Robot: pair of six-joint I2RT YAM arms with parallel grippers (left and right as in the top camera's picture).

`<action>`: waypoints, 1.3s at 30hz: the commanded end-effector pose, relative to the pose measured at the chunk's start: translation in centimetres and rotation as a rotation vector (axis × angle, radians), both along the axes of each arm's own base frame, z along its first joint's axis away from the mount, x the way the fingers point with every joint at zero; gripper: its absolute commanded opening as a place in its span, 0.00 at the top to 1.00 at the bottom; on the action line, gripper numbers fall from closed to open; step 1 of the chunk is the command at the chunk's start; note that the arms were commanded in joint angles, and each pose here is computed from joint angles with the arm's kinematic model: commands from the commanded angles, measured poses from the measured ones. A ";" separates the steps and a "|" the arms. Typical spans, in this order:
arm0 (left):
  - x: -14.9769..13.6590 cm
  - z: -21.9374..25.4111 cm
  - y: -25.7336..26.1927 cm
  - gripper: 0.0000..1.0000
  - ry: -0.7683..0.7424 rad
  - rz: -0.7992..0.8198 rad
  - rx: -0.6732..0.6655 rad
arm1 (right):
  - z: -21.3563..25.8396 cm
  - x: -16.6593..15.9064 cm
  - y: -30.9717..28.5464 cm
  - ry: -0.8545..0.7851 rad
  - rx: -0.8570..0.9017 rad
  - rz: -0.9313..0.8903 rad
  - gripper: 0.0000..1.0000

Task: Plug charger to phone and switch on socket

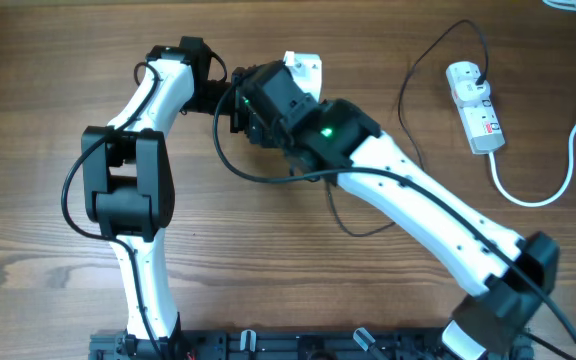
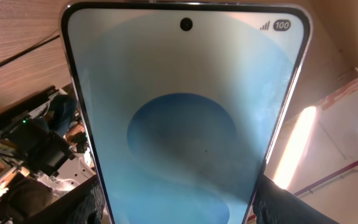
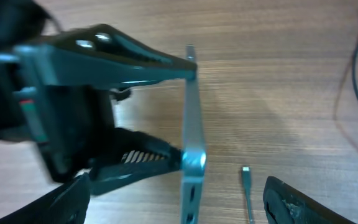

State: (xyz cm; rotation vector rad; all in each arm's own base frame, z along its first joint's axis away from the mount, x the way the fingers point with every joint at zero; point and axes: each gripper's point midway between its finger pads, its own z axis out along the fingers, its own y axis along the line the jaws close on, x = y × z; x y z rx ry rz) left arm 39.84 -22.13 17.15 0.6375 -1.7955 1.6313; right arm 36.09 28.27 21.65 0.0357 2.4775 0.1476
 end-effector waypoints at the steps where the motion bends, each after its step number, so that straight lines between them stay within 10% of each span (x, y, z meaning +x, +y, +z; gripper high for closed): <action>1: 0.1 3.4 0.1 0.30 -0.057 0.006 -0.055 | -0.2 0.8 -0.4 -0.033 -0.022 -0.066 0.17; 7: 0.1 3.4 0.1 0.30 -0.056 0.006 -0.055 | 0.1 1.3 -0.2 -0.061 -0.014 -0.072 0.38; 39: 0.1 3.4 0.1 0.30 -0.057 0.006 -0.056 | -0.6 2.0 0.2 -0.067 -0.032 -0.056 0.66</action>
